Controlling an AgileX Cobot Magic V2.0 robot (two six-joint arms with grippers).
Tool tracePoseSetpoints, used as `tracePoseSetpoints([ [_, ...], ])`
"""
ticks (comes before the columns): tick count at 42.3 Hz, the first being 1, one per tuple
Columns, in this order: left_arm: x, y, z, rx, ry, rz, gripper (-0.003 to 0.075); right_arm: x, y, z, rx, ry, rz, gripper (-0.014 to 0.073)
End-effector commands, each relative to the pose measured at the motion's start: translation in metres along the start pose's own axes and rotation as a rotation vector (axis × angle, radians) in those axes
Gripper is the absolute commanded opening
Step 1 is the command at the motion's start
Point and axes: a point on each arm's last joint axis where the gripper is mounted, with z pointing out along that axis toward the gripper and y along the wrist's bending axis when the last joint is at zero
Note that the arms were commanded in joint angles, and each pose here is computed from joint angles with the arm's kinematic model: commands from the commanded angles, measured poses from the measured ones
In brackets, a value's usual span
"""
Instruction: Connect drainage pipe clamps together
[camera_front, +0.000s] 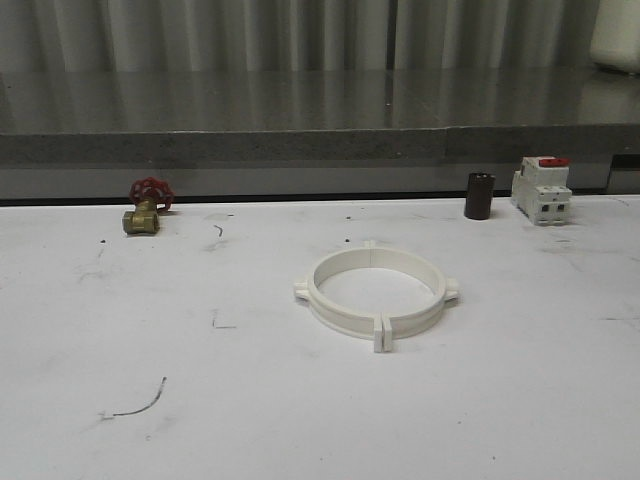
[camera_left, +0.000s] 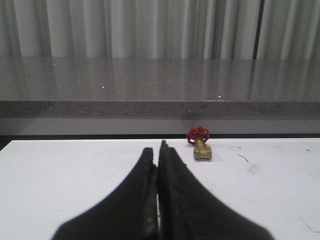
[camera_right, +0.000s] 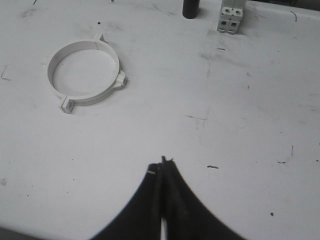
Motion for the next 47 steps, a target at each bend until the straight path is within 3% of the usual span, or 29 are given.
tracePoseSetpoints([
  [1, 0.0, 0.001, 0.0, -0.007, -0.067, -0.011, -0.002, -0.011, -0.001, -0.006, 0.005, -0.085, 0.003, -0.0069],
  [40, 0.0, 0.001, 0.0, -0.007, -0.067, -0.011, -0.002, -0.007, -0.001, -0.008, 0.004, -0.097, -0.001, -0.0069],
  [47, 0.0, 0.001, 0.0, -0.007, -0.065, -0.011, -0.002, 0.018, -0.009, -0.011, 0.061, -0.262, 0.009, -0.0065],
])
